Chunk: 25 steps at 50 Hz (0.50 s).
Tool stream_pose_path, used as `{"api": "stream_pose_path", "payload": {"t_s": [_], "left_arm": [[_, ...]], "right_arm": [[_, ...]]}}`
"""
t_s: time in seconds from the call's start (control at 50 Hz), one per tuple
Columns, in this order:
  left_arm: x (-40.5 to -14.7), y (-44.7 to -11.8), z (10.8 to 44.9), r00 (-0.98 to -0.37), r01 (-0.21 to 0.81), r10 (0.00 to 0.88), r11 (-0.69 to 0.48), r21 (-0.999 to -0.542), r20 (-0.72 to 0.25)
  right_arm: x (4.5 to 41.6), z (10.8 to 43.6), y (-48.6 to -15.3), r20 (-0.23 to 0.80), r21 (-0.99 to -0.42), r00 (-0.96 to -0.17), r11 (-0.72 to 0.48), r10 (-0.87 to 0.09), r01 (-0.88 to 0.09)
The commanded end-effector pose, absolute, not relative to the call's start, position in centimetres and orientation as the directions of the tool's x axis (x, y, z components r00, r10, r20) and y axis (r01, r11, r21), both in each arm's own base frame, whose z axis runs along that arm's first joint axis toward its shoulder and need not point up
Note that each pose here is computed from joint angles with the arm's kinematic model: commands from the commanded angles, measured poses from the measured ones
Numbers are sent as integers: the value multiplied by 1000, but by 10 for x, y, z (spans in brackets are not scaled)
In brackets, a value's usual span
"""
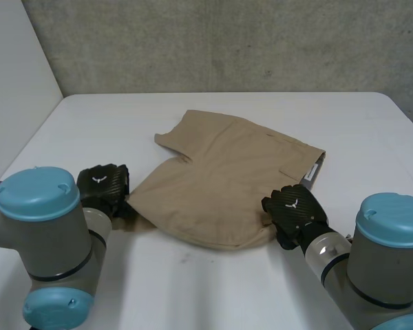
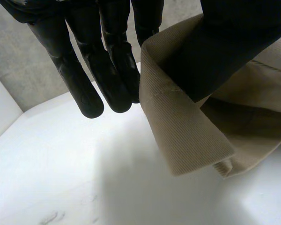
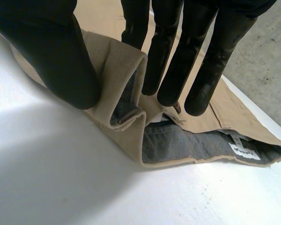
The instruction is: Fold the shorts.
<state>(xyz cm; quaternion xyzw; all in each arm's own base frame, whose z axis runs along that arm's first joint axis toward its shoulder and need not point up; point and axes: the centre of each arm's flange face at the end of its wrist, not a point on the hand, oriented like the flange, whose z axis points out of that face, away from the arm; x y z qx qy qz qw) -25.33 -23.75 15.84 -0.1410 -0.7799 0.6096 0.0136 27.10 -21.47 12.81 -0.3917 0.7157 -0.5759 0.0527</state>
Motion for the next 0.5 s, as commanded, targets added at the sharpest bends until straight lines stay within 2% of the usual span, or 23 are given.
{"api": "stream_pose_path", "payload": {"t_s": [0.02,0.06,0.08,0.1,0.16,0.18,0.26,0.3,0.34,0.42,0.5], "left_arm": [[-257,-231,177,-899,361,309,124,-924,-309],[-256,-229,194,-888,381,306,70,-922,-343],[-256,-228,205,-881,391,302,34,-920,-364],[-256,-226,226,-867,411,293,-39,-911,-404],[-257,-219,259,-839,445,271,-158,-882,-472],[-257,-212,284,-822,458,252,-242,-855,-512],[-251,-190,331,-789,475,208,-390,-789,-578],[-250,-182,342,-777,475,206,-428,-769,-595],[-250,-173,351,-760,473,219,-459,-752,-612],[-253,-167,346,-730,477,268,-459,-750,-628],[-258,-170,329,-704,498,312,-425,-756,-638]], "right_arm": [[274,170,-217,409,-875,-670,-59,-620,-480],[274,199,-215,428,-882,-672,-117,-604,-457],[272,226,-216,447,-884,-681,-167,-581,-438],[270,240,-217,457,-882,-686,-186,-566,-434],[263,281,-221,481,-874,-702,-222,-525,-432],[262,292,-221,485,-872,-704,-231,-518,-431],[257,341,-217,499,-866,-719,-277,-483,-416],[251,365,-211,505,-863,-727,-296,-466,-409],[248,373,-210,506,-862,-729,-294,-461,-412],[248,375,-209,510,-860,-718,-272,-474,-431],[252,352,-221,513,-854,-694,-217,-505,-473]]}}
